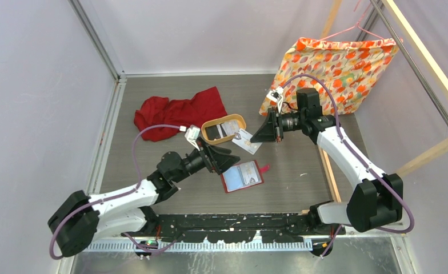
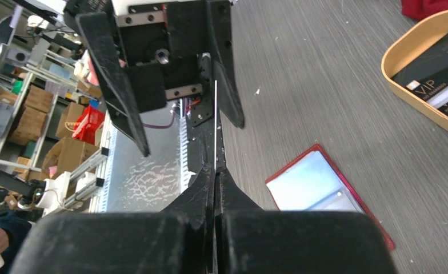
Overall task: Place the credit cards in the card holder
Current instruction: Pick up the credit card from the storage box.
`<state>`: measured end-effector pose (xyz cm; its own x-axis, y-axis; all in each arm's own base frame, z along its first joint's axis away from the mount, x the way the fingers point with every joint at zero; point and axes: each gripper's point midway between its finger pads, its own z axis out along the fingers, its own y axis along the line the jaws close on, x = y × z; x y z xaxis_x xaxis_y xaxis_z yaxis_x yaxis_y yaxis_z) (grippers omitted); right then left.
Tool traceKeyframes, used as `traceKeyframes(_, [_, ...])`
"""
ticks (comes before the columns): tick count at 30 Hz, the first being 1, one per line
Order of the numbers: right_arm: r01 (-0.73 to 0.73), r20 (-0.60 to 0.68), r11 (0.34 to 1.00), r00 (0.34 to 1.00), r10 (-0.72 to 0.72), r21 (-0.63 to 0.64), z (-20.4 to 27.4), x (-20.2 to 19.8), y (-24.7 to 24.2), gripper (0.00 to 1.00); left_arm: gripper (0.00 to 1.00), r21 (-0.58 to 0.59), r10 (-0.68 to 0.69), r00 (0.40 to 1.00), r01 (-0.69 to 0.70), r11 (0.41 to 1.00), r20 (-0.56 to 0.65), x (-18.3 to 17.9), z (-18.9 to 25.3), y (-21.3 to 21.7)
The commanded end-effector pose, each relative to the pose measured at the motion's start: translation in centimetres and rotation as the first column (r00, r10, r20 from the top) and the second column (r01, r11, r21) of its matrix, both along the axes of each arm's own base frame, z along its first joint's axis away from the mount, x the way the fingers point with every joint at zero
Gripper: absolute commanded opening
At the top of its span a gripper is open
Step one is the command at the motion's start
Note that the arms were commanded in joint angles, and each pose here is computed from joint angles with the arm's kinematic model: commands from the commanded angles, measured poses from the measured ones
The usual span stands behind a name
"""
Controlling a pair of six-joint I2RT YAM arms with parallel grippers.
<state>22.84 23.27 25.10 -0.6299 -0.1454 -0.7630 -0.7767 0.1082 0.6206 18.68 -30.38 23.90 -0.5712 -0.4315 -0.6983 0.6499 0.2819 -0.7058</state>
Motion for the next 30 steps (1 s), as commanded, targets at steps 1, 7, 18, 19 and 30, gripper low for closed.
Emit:
traceKeyframes(1, [-0.046,0.006,0.997,0.999,0.046,0.06,1.5,-0.1,0.3,0.01,0.84,-0.156,0.093,0.993,-0.08,0.985,0.074,1.8,3.9,-0.8])
traceKeyframes(7, [-0.067,-0.034,0.996,0.997,0.069,0.061,0.9,-0.1,0.7,0.01,0.71,-0.213,0.07,0.996,-0.058,0.975,0.049,2.6,4.0,-2.7])
traceKeyframes(18, [-0.073,-0.05,0.996,0.996,0.076,0.056,0.4,0.0,0.9,0.01,0.46,-0.254,0.106,0.994,-0.094,0.963,0.031,3.4,4.7,-2.5])
traceKeyframes(19, [-0.077,-0.051,0.995,0.996,0.079,0.056,0.3,-0.1,0.9,0.01,0.43,-0.253,0.115,0.993,-0.104,0.962,0.027,3.5,4.6,-2.4])
traceKeyframes(30, [-0.101,-0.051,0.994,0.993,0.102,0.032,-0.6,-0.4,0.9,0.15,0.0,-0.167,0.097,0.99,-0.079,0.983,0.102,3.3,4.3,-1.7])
